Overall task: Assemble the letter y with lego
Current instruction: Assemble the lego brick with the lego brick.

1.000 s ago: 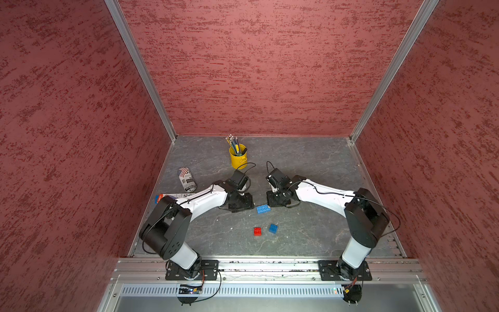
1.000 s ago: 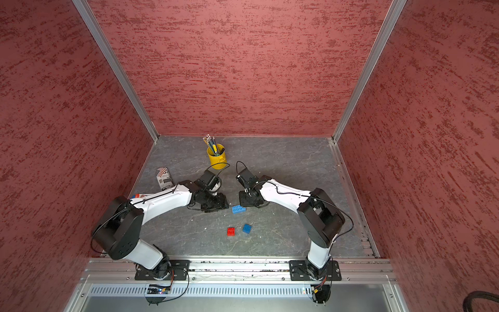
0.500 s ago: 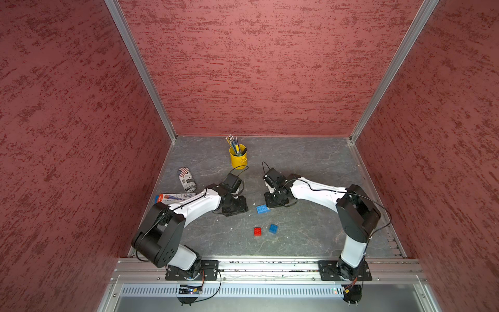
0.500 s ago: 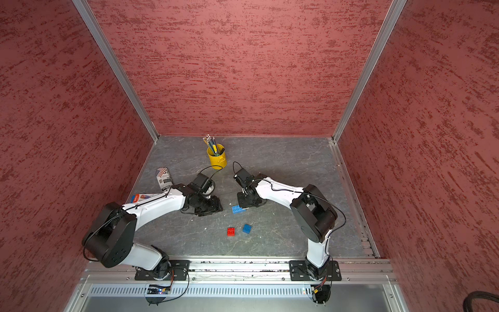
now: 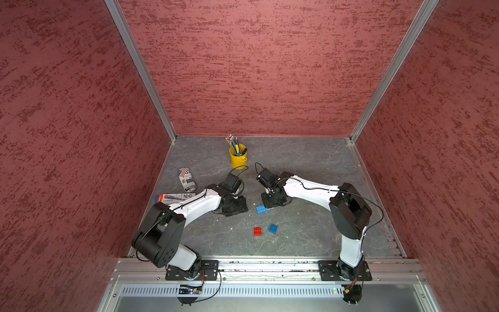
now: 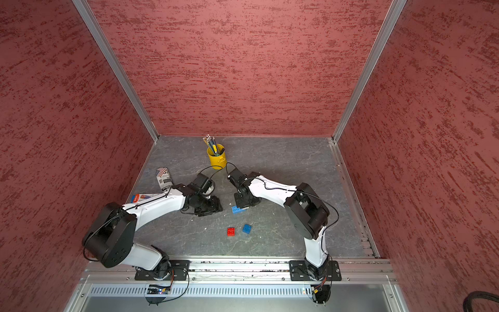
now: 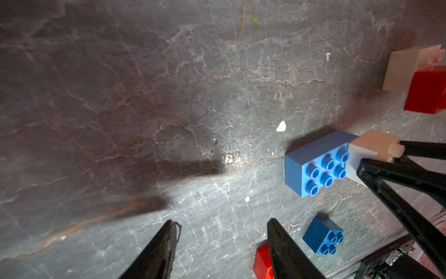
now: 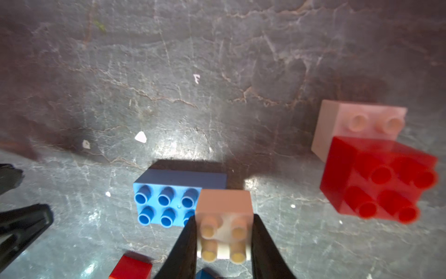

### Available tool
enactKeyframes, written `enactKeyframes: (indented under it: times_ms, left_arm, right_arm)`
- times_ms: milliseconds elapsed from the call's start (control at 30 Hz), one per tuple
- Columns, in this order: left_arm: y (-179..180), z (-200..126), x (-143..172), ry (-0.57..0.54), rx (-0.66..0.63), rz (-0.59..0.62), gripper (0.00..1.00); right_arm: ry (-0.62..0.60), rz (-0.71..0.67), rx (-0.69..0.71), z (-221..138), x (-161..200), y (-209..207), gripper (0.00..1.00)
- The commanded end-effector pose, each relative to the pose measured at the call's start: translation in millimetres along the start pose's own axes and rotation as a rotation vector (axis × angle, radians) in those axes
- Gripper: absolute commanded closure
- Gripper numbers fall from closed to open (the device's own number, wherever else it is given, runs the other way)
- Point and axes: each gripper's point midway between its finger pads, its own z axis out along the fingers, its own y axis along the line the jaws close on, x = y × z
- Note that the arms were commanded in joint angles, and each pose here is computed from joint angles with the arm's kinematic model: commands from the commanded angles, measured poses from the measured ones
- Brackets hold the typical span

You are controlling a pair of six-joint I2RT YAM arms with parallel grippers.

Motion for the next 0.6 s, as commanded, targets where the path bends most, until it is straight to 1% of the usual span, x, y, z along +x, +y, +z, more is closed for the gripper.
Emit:
enactKeyframes:
  times_ms: [0,67,167,333,400,567]
  left_arm:
    - [5,-1,-1,-0.014,-0.014,-0.009,0.38]
    - [6,-2,-1,-0.016,-0.015,-0.01,0.38]
    - [6,-1,-1,-0.014,-0.016,-0.01,0.38]
    - [6,-1,-1,-0.011,-0.016,-0.012,0.38]
    - [4,-2,-1,-0.012,-0.014,-0.01,0.38]
    - [1,-6,-2,-0.016,-0.011,-0.003,0.38]
  right_arm:
    - [0.109,-0.005,0.125,35,30,-14,0.8]
    - [0.123,-0.007,0.14,41,37,-12,0.8]
    - [0.129,0.009,0.118,46,42,-9,0.8]
    - [0.075,0.025,0.031,33,28,9,0.78]
    - [0.044,0.03,0.001,23,19,16,0.74]
    - [-0.039,0.055,-0.035,-1,-2,21,0.58]
